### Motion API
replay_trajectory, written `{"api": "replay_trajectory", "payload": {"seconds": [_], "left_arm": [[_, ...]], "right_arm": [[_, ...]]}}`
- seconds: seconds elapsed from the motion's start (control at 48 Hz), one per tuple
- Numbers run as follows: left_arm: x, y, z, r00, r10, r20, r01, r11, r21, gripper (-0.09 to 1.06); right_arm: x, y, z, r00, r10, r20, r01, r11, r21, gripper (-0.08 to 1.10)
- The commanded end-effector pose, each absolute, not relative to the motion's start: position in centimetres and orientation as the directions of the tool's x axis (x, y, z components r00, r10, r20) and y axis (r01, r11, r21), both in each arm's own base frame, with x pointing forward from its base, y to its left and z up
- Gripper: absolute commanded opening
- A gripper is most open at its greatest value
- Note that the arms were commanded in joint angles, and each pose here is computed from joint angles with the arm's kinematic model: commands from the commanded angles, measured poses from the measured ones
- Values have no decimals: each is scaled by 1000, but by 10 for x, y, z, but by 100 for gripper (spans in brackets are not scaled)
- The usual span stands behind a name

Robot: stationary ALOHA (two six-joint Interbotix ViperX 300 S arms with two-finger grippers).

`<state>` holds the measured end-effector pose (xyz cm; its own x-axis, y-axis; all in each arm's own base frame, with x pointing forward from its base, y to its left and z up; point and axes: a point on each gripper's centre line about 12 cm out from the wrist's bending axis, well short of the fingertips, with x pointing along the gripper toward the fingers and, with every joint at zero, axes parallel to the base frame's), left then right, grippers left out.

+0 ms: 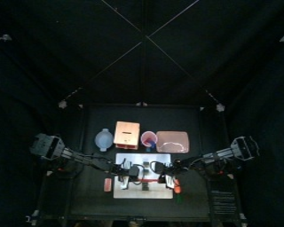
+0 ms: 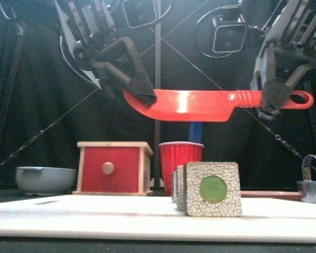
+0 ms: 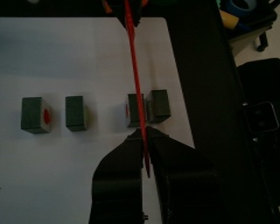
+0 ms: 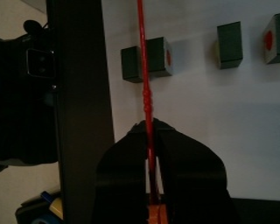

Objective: Place sushi on board then cut the sushi with the knife then place the pieces on the plate
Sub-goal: Cut the sushi into 4 pieces

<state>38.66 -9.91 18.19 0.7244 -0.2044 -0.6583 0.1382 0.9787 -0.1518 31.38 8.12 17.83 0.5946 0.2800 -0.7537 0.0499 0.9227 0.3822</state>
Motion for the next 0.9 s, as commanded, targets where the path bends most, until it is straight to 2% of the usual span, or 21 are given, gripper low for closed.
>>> {"api": "replay_trajectory", "payload": {"seconds": [0.021, 0.583, 0.896], "left_arm": [[387, -101, 194, 748, -214, -629, 140, 976, -165, 41], [384, -114, 165, 707, -233, -668, 88, 966, -244, 41], [386, -116, 162, 709, -233, -666, 73, 963, -260, 41]], "right_arm": [[313, 82, 188, 615, 287, -734, 41, 919, 393, 37], [318, 92, 159, 544, 297, -785, 80, 913, 401, 37], [322, 104, 154, 524, 317, -790, 77, 906, 415, 37]]}}
